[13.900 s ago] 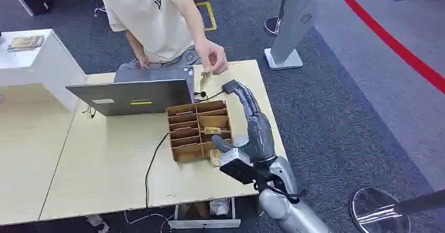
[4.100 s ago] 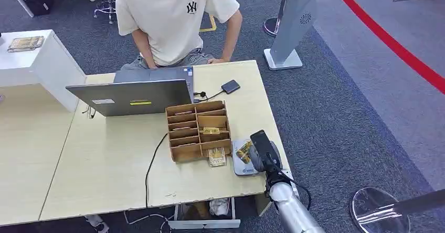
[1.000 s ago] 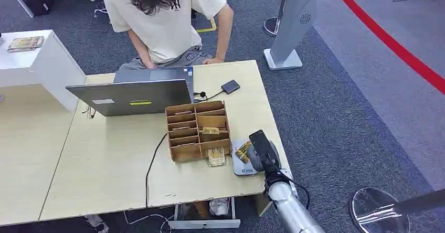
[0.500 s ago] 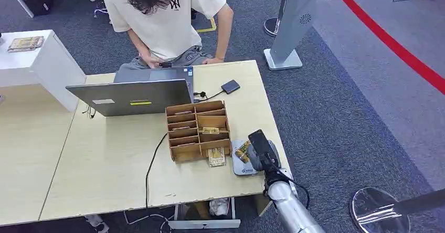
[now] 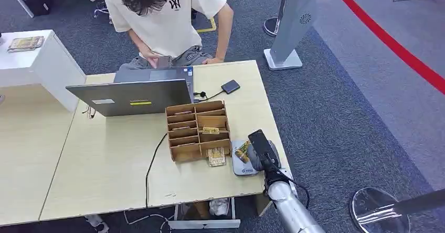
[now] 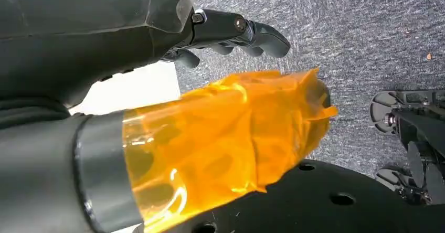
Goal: Pass the card to the sensor for recognition and then transmit it.
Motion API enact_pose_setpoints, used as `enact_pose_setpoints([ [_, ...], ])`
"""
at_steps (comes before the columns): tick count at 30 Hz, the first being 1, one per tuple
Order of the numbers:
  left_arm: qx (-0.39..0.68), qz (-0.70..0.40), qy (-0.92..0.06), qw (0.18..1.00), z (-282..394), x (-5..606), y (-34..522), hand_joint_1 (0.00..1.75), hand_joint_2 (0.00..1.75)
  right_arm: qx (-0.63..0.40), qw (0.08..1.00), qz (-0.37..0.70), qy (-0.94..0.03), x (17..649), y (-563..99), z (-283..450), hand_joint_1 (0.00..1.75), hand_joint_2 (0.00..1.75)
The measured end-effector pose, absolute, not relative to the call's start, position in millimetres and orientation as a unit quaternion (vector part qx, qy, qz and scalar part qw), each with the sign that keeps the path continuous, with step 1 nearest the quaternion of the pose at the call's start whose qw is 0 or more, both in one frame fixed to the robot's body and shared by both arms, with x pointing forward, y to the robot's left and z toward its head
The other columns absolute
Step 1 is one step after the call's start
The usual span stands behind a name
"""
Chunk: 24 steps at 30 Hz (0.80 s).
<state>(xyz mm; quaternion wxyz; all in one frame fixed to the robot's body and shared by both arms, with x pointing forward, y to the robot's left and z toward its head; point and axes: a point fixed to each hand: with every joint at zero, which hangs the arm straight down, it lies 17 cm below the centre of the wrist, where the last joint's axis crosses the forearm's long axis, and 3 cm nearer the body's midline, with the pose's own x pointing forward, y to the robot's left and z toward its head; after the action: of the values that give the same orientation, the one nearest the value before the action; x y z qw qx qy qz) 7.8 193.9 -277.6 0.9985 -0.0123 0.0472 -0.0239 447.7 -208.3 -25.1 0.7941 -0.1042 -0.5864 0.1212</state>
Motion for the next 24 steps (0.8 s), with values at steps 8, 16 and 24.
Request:
enact_pose_setpoints([
  [8,-0.014,-0.021,0.048,0.999,-277.4,7.6,192.2,0.0,0.0,-0.104,0.794,0.121,-0.587,447.7,-208.2,-24.9,1.75,1.75],
  [16,-0.015,-0.018,0.048,0.999,-277.2,7.3,190.9,0.0,0.0,-0.105,0.794,0.121,-0.587,447.8,-208.4,-24.9,1.75,1.75],
  [24,-0.015,-0.016,0.049,0.999,-277.2,7.2,190.6,0.0,0.0,-0.105,0.793,0.12,-0.587,447.7,-208.6,-25.0,1.75,1.75],
])
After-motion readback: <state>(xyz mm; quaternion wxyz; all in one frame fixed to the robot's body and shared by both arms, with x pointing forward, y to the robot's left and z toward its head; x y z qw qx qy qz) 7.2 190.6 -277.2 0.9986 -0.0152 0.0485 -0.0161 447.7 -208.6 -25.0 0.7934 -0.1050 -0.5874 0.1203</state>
